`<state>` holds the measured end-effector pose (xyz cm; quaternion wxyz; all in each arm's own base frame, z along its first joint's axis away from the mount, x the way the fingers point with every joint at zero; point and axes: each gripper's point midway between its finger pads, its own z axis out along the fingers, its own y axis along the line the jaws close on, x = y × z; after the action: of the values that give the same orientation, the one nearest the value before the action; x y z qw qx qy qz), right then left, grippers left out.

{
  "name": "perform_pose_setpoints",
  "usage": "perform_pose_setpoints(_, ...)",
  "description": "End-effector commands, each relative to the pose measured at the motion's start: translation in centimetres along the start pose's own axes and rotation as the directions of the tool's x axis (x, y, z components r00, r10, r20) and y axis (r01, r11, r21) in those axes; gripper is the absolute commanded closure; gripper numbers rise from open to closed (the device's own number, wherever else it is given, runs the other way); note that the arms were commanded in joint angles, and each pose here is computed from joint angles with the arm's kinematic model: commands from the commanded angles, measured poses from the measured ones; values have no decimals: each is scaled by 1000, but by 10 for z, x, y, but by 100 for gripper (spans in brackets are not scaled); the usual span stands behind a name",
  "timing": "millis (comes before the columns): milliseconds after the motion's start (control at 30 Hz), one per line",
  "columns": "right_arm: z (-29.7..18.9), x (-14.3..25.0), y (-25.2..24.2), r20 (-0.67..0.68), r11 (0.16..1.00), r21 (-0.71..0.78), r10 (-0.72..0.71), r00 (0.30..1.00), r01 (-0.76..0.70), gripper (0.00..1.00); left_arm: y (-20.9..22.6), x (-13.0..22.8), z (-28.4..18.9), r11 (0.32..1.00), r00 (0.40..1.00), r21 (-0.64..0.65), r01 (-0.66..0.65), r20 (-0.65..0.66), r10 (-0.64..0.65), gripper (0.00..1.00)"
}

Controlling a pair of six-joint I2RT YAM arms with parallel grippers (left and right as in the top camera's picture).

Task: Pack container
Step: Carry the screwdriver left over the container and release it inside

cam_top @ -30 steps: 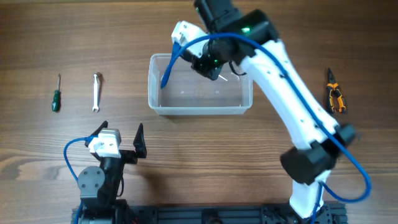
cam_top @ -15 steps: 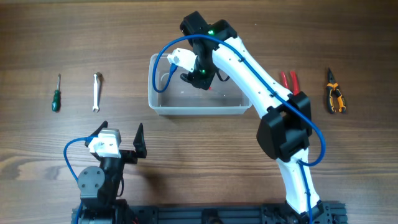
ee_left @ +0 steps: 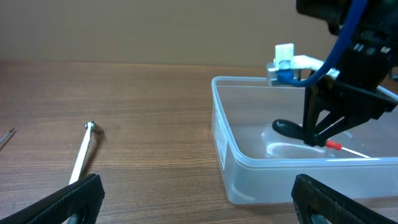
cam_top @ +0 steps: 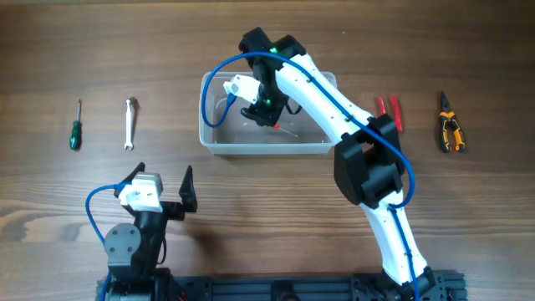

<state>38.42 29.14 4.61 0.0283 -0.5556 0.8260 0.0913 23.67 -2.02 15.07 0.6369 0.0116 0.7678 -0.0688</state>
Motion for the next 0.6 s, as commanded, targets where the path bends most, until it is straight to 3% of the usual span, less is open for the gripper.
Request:
perform_pose_setpoints(0, 22, 3, 1, -19, 998, -44, 42, 999, -43, 85, -3, 2, 1, 1000, 1000, 15, -18, 1, 18, 0)
perform_pose_setpoints(133, 30, 6, 0, -33, 996, -52, 65, 997, -67, 84, -3, 2, 1, 1000, 1000, 15, -18, 1, 18, 0)
perform_pose_setpoints(233, 30, 4, -1, -27, 997, -49, 63, 998, -64, 72, -3, 2, 1, 1000, 1000, 15, -18, 1, 18, 0)
perform_pose_setpoints(333, 30, 5, -1, -28, 997, -48, 65, 998, -66, 53, -3, 2, 1, 1000, 1000, 15, -18, 1, 18, 0)
perform_pose_setpoints(467, 27, 6, -3, -38, 995, -33, 90, 995, -91, 40, -3, 2, 1, 1000, 1000, 15, -18, 1, 18, 0)
perform_pose_setpoints(500, 22, 7, -7, -45, 996, -13, 91, 995, -92, 35, -3, 2, 1, 1000, 1000, 15, -18, 1, 18, 0)
perform_pose_setpoints(533, 16, 8, -10, -48, 996, 5, 93, 995, -93, 13, -3, 2, 1, 1000, 1000, 15, -18, 1, 18, 0)
perform_pose_setpoints(567, 6, 7, -14, -42, 995, 26, 102, 994, -101, 0, -3, 2, 1, 1000, 1000, 15, -18, 1, 18, 0)
